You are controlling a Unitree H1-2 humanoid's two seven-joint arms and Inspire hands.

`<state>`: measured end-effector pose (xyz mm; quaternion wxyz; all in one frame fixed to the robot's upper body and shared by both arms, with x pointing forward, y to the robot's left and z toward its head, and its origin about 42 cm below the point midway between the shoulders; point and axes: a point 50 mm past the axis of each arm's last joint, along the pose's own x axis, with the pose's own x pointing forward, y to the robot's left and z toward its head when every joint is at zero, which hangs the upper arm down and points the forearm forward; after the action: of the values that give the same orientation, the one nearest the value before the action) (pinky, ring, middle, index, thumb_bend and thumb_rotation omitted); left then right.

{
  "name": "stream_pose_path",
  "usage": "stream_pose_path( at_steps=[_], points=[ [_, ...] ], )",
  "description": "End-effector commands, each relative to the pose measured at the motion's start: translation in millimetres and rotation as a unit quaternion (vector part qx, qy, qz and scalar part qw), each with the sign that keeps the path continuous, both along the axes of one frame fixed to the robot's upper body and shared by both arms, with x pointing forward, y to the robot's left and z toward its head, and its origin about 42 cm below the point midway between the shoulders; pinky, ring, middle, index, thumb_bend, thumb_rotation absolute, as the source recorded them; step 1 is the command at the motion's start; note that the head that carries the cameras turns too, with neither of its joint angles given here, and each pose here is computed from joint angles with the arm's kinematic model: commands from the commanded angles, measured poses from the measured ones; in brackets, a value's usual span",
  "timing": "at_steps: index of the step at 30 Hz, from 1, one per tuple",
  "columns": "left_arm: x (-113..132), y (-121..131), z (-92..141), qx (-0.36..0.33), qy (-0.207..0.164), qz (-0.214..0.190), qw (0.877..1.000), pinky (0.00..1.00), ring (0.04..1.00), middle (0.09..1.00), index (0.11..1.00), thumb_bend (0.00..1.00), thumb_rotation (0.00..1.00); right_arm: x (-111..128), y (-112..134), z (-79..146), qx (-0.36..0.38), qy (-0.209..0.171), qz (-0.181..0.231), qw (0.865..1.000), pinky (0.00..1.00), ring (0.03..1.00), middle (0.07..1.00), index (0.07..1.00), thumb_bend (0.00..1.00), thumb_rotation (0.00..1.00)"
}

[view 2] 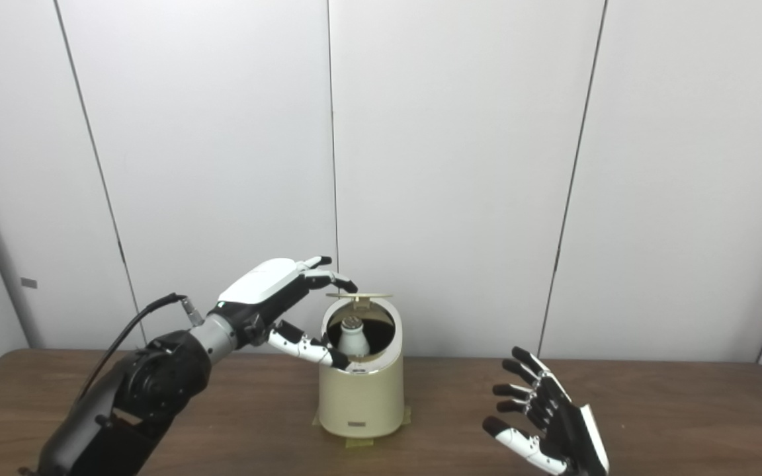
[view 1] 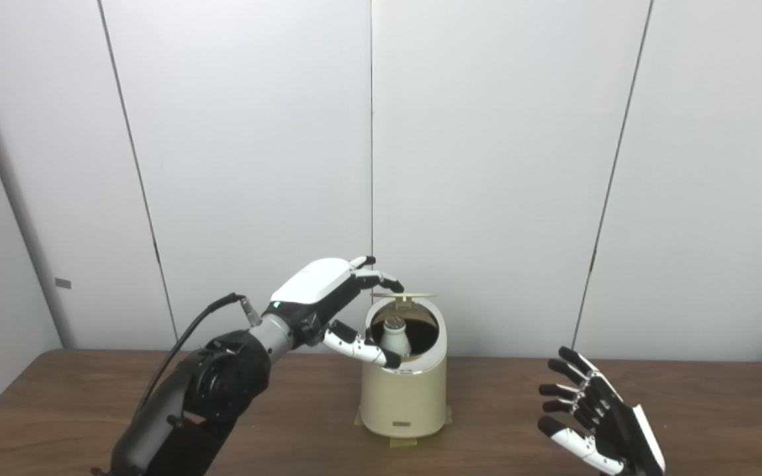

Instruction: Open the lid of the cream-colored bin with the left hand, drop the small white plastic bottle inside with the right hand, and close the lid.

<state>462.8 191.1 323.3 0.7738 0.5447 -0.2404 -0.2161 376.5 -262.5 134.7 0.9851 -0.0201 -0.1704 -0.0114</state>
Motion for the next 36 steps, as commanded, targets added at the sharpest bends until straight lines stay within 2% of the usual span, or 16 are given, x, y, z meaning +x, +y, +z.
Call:
stream_pose_path(
  at_steps=[1, 7, 12, 23, 29, 36],
  points=[
    [-5, -3, 29, 0.013, -0.054, -0.017, 0.998, 1.0, 1.0, 0.836, 0.82, 0.97, 0.48, 3, 6, 13, 0.004, -0.023, 0.003, 1.0, 0.58, 0.663, 0.803, 0.835, 0.86, 0.34],
    [-16, -2, 27, 0.042, -0.073, -0.019, 0.996, 1.0, 0.999, 0.82, 0.814, 0.98, 0.46, 3, 8, 15, 0.007, -0.022, 0.004, 1.0, 0.58, 0.661, 0.802, 0.831, 0.86, 0.33],
    [-20, -1, 22, 0.056, -0.075, -0.018, 0.995, 1.0, 0.993, 0.812, 0.812, 0.99, 0.43, 3, 9, 16, -0.005, -0.021, 0.0, 1.0, 0.61, 0.666, 0.801, 0.835, 0.87, 0.36],
    [-18, -7, -7, 0.08, -0.054, -0.031, 0.995, 1.0, 0.99, 0.809, 0.822, 0.99, 0.48, 3, 11, 17, -0.015, -0.024, 0.0, 1.0, 0.61, 0.662, 0.796, 0.837, 0.87, 0.36],
    [-15, -10, -21, 0.106, -0.057, -0.04, 0.992, 1.0, 0.987, 0.823, 0.829, 0.97, 0.46, 1, 14, 20, -0.005, -0.019, 0.0, 1.0, 0.61, 0.664, 0.801, 0.835, 0.87, 0.36],
    [-10, -13, -38, 0.125, -0.062, -0.039, 0.99, 0.97, 0.98, 0.834, 0.84, 0.96, 0.47, 0, 16, 22, -0.014, -0.021, 0.001, 1.0, 0.6, 0.658, 0.803, 0.834, 0.86, 0.35]
  ],
)
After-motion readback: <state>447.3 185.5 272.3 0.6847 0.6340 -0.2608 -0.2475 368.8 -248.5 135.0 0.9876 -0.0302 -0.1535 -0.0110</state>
